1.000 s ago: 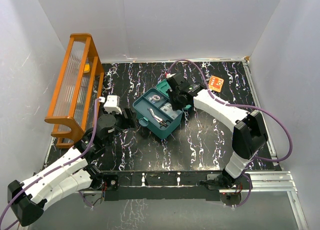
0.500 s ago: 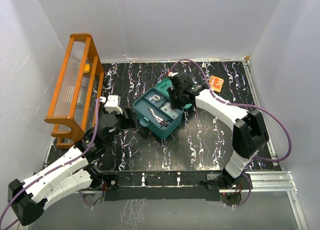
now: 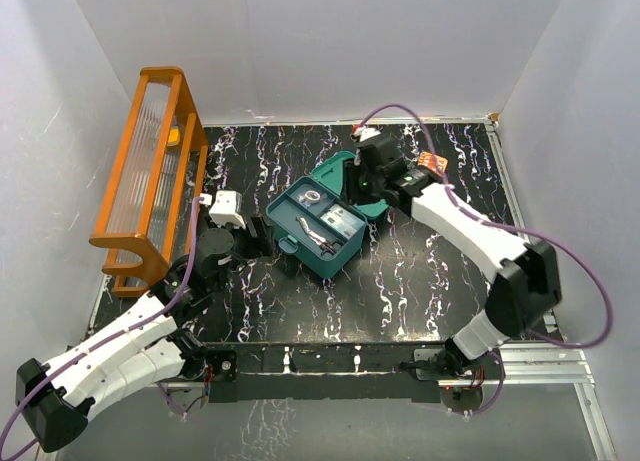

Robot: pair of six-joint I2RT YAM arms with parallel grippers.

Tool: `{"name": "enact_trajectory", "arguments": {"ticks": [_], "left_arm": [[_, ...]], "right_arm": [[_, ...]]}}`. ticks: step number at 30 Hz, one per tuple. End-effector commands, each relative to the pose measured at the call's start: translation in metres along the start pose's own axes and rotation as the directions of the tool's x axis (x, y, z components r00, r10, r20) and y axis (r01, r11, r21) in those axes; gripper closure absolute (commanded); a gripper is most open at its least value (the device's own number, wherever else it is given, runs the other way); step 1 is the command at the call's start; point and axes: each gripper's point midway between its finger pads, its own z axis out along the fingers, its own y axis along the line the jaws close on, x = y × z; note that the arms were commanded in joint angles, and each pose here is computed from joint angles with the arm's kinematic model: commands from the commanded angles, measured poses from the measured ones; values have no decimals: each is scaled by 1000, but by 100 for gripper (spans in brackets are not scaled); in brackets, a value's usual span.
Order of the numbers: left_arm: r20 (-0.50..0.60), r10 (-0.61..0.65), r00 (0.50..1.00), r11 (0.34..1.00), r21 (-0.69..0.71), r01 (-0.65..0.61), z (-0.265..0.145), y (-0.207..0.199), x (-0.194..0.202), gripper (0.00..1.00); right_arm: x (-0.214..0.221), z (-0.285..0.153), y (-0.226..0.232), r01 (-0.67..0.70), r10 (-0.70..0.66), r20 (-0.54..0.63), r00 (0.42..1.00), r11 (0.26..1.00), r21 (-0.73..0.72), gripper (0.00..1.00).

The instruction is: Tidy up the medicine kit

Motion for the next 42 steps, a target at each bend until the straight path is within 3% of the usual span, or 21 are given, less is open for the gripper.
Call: {"name": "enact_trajectory", "arguments": {"ticks": [1,4,8,15,19,24,30,36,42], "left_arm": [[29,-26,999,1000,16,26,0,-6,-12,30],[23,-30,999,999,20,30,1,-8,-11,29],[6,-41,999,999,26,41,2,-11,-10,28],[-60,-29,998,999,-39,27,7,-5,0,19],[-84,-40,996,998,-57,35,9,-5,2,11],[-97,-77,992,996,-45,73,10,-10,0,6],[-95,-98,991,995,-42,94,9,-11,-2,5],[-103,-99,990,994,-49,94,10,-11,-1,5],[-103,-103,989,994,-43,99,10,-12,-2,4]], "right_arm": [[-62,-53,-20,-146,138,291,947,989,7,63],[-58,-58,-57,-295,266,329,906,955,41,52],[-48,-53,-106,-484,447,340,827,874,29,45],[-34,-33,-150,-674,677,287,678,728,-126,31],[-33,-14,-143,-678,704,210,679,710,-189,25],[-38,1,-139,-709,774,109,624,619,-338,23],[-24,17,-152,-774,812,92,576,578,-257,24],[-16,24,-159,-787,817,102,567,574,-225,24],[-10,45,-149,-801,831,-12,556,532,-275,25]]}}
